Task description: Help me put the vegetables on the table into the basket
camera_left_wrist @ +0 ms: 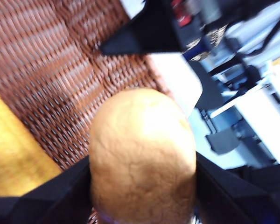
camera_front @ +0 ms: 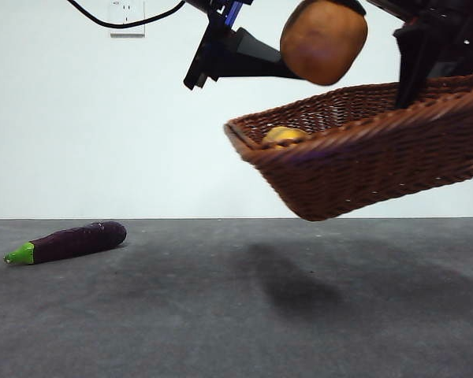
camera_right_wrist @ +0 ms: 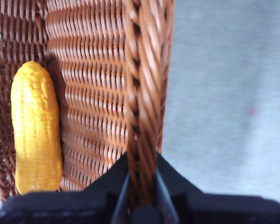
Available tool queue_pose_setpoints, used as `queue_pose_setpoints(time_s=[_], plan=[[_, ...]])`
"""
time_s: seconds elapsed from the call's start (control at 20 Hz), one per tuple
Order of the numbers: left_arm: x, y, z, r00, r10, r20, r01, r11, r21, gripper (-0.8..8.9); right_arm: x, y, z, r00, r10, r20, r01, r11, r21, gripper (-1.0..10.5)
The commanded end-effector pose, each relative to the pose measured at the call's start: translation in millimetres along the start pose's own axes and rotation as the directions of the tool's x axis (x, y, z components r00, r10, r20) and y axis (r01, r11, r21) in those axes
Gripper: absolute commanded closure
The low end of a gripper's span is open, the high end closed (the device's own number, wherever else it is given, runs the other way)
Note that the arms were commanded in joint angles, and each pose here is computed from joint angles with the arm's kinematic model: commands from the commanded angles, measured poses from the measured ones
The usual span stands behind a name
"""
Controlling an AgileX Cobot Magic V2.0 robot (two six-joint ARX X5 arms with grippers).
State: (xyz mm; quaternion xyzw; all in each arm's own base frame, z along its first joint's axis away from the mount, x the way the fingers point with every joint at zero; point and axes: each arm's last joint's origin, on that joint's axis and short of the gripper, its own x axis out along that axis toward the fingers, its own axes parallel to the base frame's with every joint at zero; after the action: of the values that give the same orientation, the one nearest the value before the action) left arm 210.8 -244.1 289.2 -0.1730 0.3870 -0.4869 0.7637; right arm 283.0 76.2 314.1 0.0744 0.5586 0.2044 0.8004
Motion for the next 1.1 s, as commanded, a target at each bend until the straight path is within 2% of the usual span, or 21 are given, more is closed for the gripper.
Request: queue_pose_setpoints(time_s=[0.05,0.1,0.25,0.3,0.4,0.5,0.55,0.6,0.65,0.7,0.8,0.85,0.9,1.0,1.1], plan=[[4,-2,-6,0.999,0.014,-0.046,-0.013,1.0,0.021,8.12,1,12,0,1.0,0.024,0.005,-0.024,1.0,0.0,9.6],[5,-4,-8,0.998,0.013,-0.055,-0.011,1.0,0.024,7.69,2,16,-1,1.0,0.03,0.001,-0.03,0.999,-0.009,9.6],[7,-6,-11,0.998,0.044,-0.05,-0.043,0.999,0.028,2.57,5,26,-3,0.999,0.042,-0.013,-0.043,0.999,-0.033,9.6],[7,-6,-12,0.997,0.052,-0.062,-0.05,0.998,0.024,1.78,6,27,-3,0.999,0.043,-0.015,-0.044,0.998,-0.033,9.6],[7,-5,-13,0.996,0.054,-0.069,-0.051,0.998,0.035,1.81,6,28,-4,0.999,0.035,-0.02,-0.036,0.999,-0.036,9.6],[2,-8,-7,0.995,0.011,-0.098,-0.003,0.997,0.078,1.85,6,28,-4,1.0,0.02,-0.018,-0.02,0.999,-0.036,9.6],[-5,-8,2,0.993,0.02,-0.12,-0.007,0.994,0.106,1.85,6,27,-4,1.0,0.004,-0.017,-0.005,0.999,-0.035,9.6],[-16,-9,12,0.988,0.071,-0.14,-0.049,0.987,0.156,1.86,6,26,-5,1.0,0.001,-0.02,-0.002,1.0,-0.031,9.6],[-28,-10,22,0.975,0.169,-0.146,-0.134,0.965,0.226,1.88,5,25,-5,1.0,-0.001,-0.028,0.0,1.0,-0.031,9.6],[-43,-10,33,0.937,0.324,-0.13,-0.271,0.909,0.316,1.88,5,24,-7,0.999,-0.007,-0.042,0.005,0.999,-0.035,9.6],[-69,1,48,0.803,0.593,-0.057,-0.521,0.745,0.417,1.88,5,24,-8,0.998,-0.011,-0.06,0.008,0.999,-0.047,9.6],[-79,14,55,0.74,0.672,-0.028,-0.603,0.681,0.417,1.88,5,24,-9,0.998,-0.011,-0.062,0.008,0.999,-0.048,9.6],[-93,32,61,0.71,0.704,-0.033,-0.642,0.666,0.381,1.88,5,24,-9,0.998,-0.011,-0.061,0.008,0.999,-0.049,9.6],[-114,72,73,0.701,0.711,-0.056,-0.67,0.683,0.29,1.88,5,24,-9,0.998,-0.011,-0.061,0.008,0.998,-0.055,9.6],[-130,124,80,0.674,0.734,-0.086,-0.705,0.674,0.222,1.89,5,24,-8,0.998,-0.011,-0.059,0.007,0.998,-0.06,9.6]])
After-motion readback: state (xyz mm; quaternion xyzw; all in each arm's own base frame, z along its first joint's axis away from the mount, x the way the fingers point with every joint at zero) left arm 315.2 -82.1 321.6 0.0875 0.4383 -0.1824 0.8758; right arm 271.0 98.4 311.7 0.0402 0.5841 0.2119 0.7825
